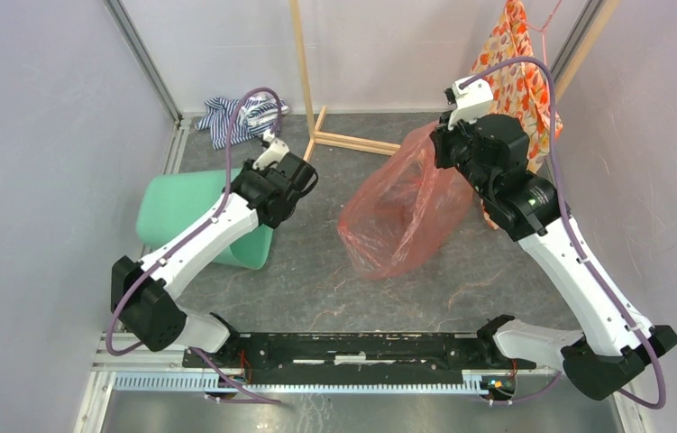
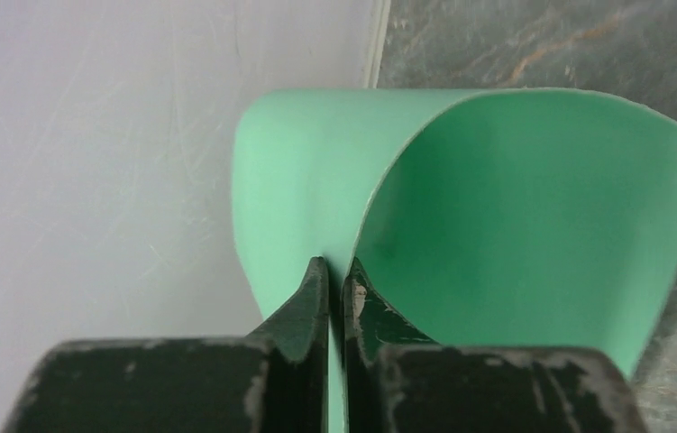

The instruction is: Put the trash bags into the trash bin

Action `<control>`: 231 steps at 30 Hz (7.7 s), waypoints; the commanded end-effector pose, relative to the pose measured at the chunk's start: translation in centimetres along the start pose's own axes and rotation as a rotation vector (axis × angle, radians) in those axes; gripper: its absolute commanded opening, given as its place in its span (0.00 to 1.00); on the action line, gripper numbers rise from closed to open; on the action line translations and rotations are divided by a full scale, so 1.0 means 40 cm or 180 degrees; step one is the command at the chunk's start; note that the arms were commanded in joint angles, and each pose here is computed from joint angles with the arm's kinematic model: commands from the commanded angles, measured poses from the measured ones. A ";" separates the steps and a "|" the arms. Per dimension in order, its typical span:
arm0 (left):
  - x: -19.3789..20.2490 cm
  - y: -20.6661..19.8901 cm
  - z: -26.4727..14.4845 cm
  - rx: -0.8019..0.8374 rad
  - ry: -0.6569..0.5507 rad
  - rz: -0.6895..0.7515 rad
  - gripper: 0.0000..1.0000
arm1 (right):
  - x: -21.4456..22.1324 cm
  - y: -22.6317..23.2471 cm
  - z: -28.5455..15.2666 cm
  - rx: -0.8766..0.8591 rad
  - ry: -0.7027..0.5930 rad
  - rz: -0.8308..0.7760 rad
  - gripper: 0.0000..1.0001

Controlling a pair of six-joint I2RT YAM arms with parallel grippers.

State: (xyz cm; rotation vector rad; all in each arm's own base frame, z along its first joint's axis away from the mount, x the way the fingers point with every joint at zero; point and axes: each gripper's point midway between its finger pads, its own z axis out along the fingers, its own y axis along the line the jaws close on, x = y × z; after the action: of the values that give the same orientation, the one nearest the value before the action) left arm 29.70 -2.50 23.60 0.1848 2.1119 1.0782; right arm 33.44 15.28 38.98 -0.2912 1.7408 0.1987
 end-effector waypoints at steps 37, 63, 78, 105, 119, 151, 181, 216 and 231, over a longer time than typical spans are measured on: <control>-0.386 -0.177 -0.312 0.3176 -0.0268 -0.1645 0.02 | -0.702 0.059 -0.433 -0.1199 -0.2680 0.0999 0.00; -0.433 -0.074 -0.383 0.3452 -0.0804 -0.2314 0.66 | -0.772 0.176 -0.437 -0.2252 -0.2739 0.1490 0.00; -0.422 0.290 -0.669 0.4467 -0.2141 -0.2894 0.82 | -0.766 0.260 -0.367 -0.2926 -0.2421 0.1970 0.00; -0.518 0.044 -0.429 0.3507 -0.1380 -0.2732 0.54 | -0.643 0.217 -0.280 -0.2087 -0.1825 0.1677 0.00; -0.456 -0.211 -0.485 0.4205 -0.0854 -0.2191 0.38 | -0.545 0.231 -0.078 -0.2045 -0.1339 0.1524 0.00; -0.408 0.208 -0.755 0.5047 -0.1775 -0.2636 0.83 | -0.412 0.328 0.090 -0.2506 -0.0740 0.1753 0.00; -0.435 0.091 -0.664 0.4005 -0.1602 -0.2365 0.02 | -0.382 0.327 0.067 -0.2400 -0.0662 0.1578 0.27; -0.354 0.151 -0.453 0.3134 -0.1294 -0.2454 0.02 | 0.040 -0.021 0.067 -0.0421 0.0173 0.1008 0.96; -0.396 0.140 -0.477 0.3307 -0.1367 -0.2444 0.02 | 0.062 0.118 0.072 -0.1244 0.0197 0.1335 0.19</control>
State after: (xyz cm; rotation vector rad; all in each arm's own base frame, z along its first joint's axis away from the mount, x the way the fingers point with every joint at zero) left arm 26.58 -17.54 41.80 0.0123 1.9216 -0.4935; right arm 35.29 18.31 32.95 -0.1399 1.8931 0.7529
